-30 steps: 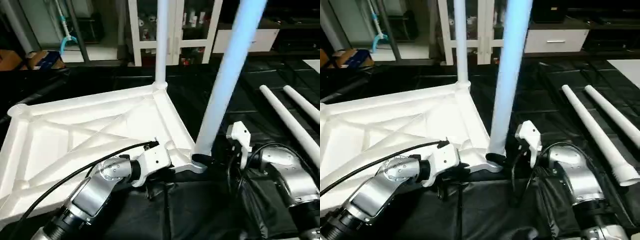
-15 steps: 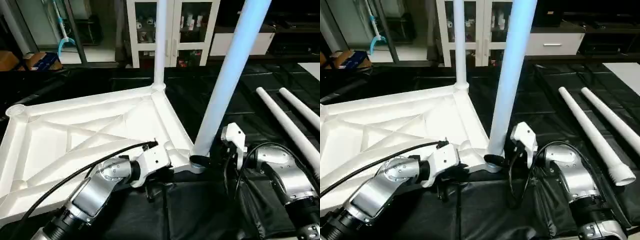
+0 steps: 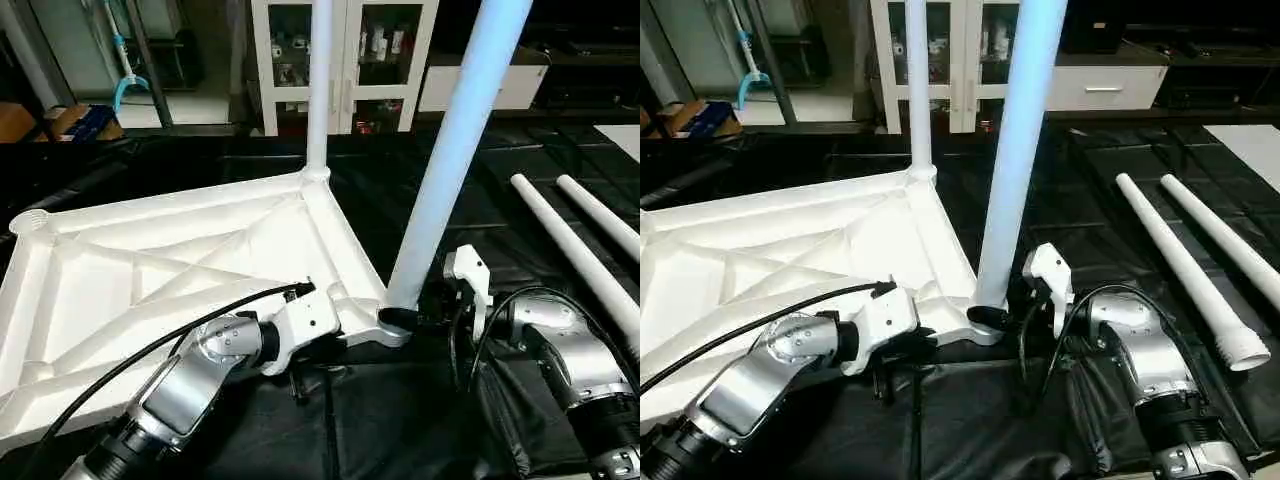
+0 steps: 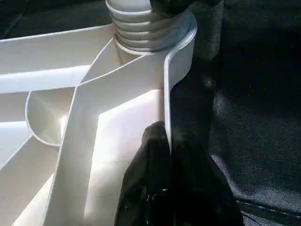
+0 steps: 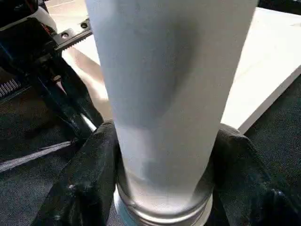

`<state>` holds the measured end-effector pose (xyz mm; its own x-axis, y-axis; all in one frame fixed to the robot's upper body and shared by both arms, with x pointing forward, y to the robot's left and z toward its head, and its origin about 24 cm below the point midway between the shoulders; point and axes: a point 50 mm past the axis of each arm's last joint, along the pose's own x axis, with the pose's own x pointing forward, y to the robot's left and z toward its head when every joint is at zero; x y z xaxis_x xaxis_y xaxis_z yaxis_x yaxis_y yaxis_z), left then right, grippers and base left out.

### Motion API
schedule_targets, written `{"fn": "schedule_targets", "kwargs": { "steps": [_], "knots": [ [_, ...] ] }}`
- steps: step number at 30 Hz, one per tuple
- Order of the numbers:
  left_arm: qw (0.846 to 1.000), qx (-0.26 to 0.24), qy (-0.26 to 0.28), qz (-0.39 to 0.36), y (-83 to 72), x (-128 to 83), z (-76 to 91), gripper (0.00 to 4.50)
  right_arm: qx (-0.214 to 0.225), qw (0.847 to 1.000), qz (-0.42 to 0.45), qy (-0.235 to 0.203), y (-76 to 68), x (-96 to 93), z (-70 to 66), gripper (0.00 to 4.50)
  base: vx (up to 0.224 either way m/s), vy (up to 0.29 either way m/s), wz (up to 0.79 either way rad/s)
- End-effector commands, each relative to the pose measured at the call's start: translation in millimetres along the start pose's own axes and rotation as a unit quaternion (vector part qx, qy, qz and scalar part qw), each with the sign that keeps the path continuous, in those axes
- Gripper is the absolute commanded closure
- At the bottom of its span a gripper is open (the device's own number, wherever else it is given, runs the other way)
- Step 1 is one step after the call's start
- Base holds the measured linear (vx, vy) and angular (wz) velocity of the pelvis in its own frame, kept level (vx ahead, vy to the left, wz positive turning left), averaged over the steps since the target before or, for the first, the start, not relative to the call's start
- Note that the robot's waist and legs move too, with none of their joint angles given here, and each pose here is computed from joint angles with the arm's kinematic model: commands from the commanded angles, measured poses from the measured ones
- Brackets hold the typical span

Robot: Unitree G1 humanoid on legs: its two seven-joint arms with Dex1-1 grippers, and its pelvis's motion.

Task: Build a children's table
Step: Rotate leg to tighten

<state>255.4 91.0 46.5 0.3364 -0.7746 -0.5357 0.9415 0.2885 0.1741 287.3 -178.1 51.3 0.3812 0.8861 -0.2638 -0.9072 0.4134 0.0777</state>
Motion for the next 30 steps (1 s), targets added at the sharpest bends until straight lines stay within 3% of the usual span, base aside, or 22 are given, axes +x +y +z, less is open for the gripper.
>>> {"fn": "schedule_targets", "kwargs": {
  "steps": [1, 5, 9, 11, 13, 14, 16, 19, 28, 29, 30],
  "knots": [
    [0.999, -0.020, 0.028, -0.009, -4.8, -1, -13.2, 4.50, 0.035, 0.998, -0.044, -0.012, -3.7, 0.5, -6.5, 2.03, 0.000, 0.000, 0.00],
    [0.999, -0.036, 0.026, 0.019, -0.2, 2, -14.0, 4.50, 0.052, 0.994, -0.099, -0.021, -7.0, 9.6, -11.1, 2.05, 0.000, 0.000, 0.00],
    [0.992, -0.064, 0.046, 0.102, 19.7, 13, -11.7, 4.50, 0.066, 0.976, -0.207, -0.015, -9.4, 34.9, -18.8, 2.08, 0.000, 0.000, 0.00],
    [0.991, -0.065, 0.047, 0.104, 20.1, 14, -11.6, 4.50, 0.067, 0.975, -0.210, -0.015, -9.5, 35.6, -18.9, 2.08, 0.000, 0.000, 0.00],
    [0.985, -0.084, 0.052, 0.139, 27.3, 20, -8.3, 4.50, 0.080, 0.963, -0.258, -0.013, -10.4, 48.0, -20.6, 2.09, 0.000, 0.000, 0.00],
    [0.972, -0.122, 0.056, 0.195, 36.3, 28, -3.5, 4.50, 0.082, 0.942, -0.325, -0.005, -12.2, 65.4, -19.2, 2.09, 0.000, 0.000, 0.00],
    [0.966, -0.139, 0.052, 0.212, 38.9, 33, 0.0, 4.50, 0.088, 0.935, -0.343, -0.011, -11.1, 77.6, -14.4, 2.09, 0.000, 0.000, 0.00],
    [0.963, -0.141, 0.051, 0.224, 41.0, 38, 3.9, 4.50, 0.086, 0.932, -0.350, -0.038, -8.6, 94.9, 0.2, 2.10, 0.000, 0.000, 0.00],
    [0.962, -0.139, 0.054, 0.230, 44.0, 33, -0.1, 4.50, 0.077, 0.939, -0.327, -0.075, -7.2, 101.9, 12.0, 2.11, 0.000, 0.000, 0.00],
    [0.963, -0.135, 0.052, 0.227, 44.2, 31, -0.5, 4.50, 0.078, 0.942, -0.313, -0.092, -6.1, 102.1, 16.4, 1.56, 0.000, 0.000, 0.00],
    [0.965, -0.130, 0.053, 0.222, 43.4, 30, -1.4, 4.50, 0.073, 0.948, -0.289, -0.107, -4.7, 101.1, 21.3, 1.44, 0.000, 0.000, 0.00]
  ]
}}
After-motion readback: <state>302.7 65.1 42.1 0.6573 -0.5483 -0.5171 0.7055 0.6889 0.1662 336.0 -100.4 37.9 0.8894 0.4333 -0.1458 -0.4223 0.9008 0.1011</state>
